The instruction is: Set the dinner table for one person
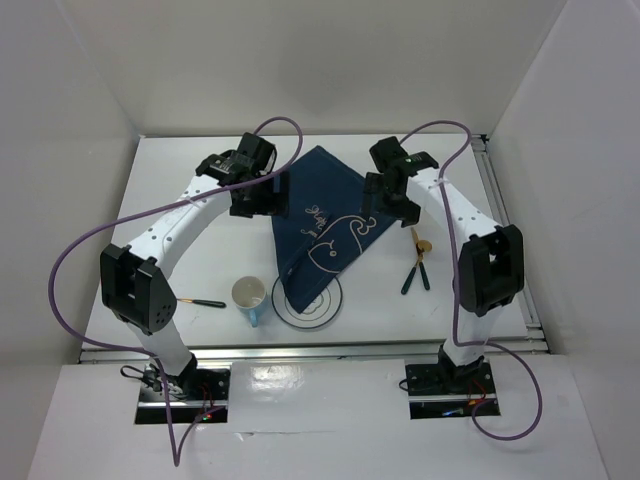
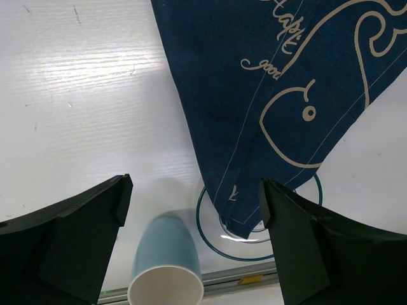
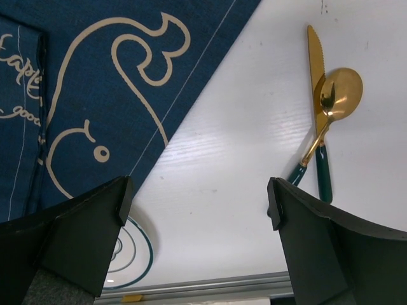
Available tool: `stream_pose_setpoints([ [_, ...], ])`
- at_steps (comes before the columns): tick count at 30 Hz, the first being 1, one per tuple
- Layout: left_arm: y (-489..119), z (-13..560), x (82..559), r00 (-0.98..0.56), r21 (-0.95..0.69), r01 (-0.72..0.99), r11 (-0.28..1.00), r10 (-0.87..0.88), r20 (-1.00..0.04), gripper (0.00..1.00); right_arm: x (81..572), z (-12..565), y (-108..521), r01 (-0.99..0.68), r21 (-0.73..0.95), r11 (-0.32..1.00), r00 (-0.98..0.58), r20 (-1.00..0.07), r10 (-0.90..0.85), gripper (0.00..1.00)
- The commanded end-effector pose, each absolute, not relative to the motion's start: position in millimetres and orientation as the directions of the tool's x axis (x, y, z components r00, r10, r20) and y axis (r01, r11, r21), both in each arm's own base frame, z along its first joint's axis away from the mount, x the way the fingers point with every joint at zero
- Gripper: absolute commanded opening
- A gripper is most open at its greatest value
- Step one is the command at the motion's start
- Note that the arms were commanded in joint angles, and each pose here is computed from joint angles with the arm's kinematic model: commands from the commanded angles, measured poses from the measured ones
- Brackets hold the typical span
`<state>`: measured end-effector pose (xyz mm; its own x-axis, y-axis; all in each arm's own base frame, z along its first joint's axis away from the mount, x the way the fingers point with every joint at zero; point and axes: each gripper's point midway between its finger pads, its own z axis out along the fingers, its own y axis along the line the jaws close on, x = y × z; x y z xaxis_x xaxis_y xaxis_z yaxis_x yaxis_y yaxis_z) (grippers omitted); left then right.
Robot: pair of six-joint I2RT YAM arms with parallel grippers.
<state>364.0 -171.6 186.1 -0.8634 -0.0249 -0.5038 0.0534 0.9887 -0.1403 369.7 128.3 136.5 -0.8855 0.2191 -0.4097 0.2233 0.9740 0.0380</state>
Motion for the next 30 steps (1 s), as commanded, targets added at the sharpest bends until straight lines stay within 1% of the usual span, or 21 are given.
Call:
stream_pose_setpoints([
  [1,-177,206,367,-0.836,-0.167,0.08,0.983,-0.025,-0.548,1.0,377,167,126,0.236,0.101,0.966,-0.827,-0.501,0.254,1.0],
  [9,-182,206,365,-0.839,-0.179,0.086,0.98,-0.025,-0.544,1.0,368,161,123,0.238,0.085,0.967,-0.84,-0.482,0.25,1.0],
  [12,-184,205,361,-0.842,-0.169,0.106,0.98,-0.002,-0.539,1.0,363,162,129,0.219,0.131,0.967,-0.839,-0.482,0.255,1.0],
  [14,-194,205,356,-0.841,-0.163,0.143,0.976,0.033,-0.541,0.95,358,162,133,0.202,0.166,0.965,-0.838,-0.481,0.258,1.0],
  [15,-201,203,352,-0.838,-0.157,0.173,0.972,0.061,-0.542,0.9,351,163,138,0.177,0.217,0.96,-0.828,-0.495,0.264,1.0],
  [16,-201,203,352,-0.838,-0.157,0.173,0.972,0.062,-0.543,0.9,349,163,141,0.169,0.23,0.958,-0.833,-0.487,0.264,1.0],
  [17,-209,202,348,-0.836,-0.157,0.207,0.966,0.091,-0.542,0.88,346,163,142,0.159,0.248,0.956,-0.83,-0.49,0.265,1.0],
  [18,-214,192,347,-0.847,-0.149,0.215,0.965,0.108,-0.521,0.87,342,165,144,0.144,0.274,0.951,-0.821,-0.504,0.269,1.0],
  [21,-225,174,333,-0.875,-0.17,0.228,0.959,0.126,-0.467,0.8,334,166,149,0.115,0.317,0.941,-0.823,-0.5,0.269,1.0],
  [22,-231,160,325,-0.891,-0.186,0.245,0.951,0.146,-0.429,0.77,330,165,150,0.109,0.326,0.939,-0.825,-0.497,0.269,1.0],
  [25,-243,138,313,-0.912,-0.2,0.254,0.946,0.165,-0.375,0.77,322,158,154,0.108,0.347,0.932,-0.84,-0.47,0.272,1.0],
  [26,-243,129,313,-0.922,-0.196,0.241,0.951,0.161,-0.352,0.83,319,154,155,0.116,0.357,0.927,-0.848,-0.451,0.28,1.0],
  [30,-242,110,313,-0.936,-0.156,0.211,0.965,0.154,-0.316,0.91,311,143,166,0.112,0.406,0.907,-0.874,-0.395,0.285,1.0],
])
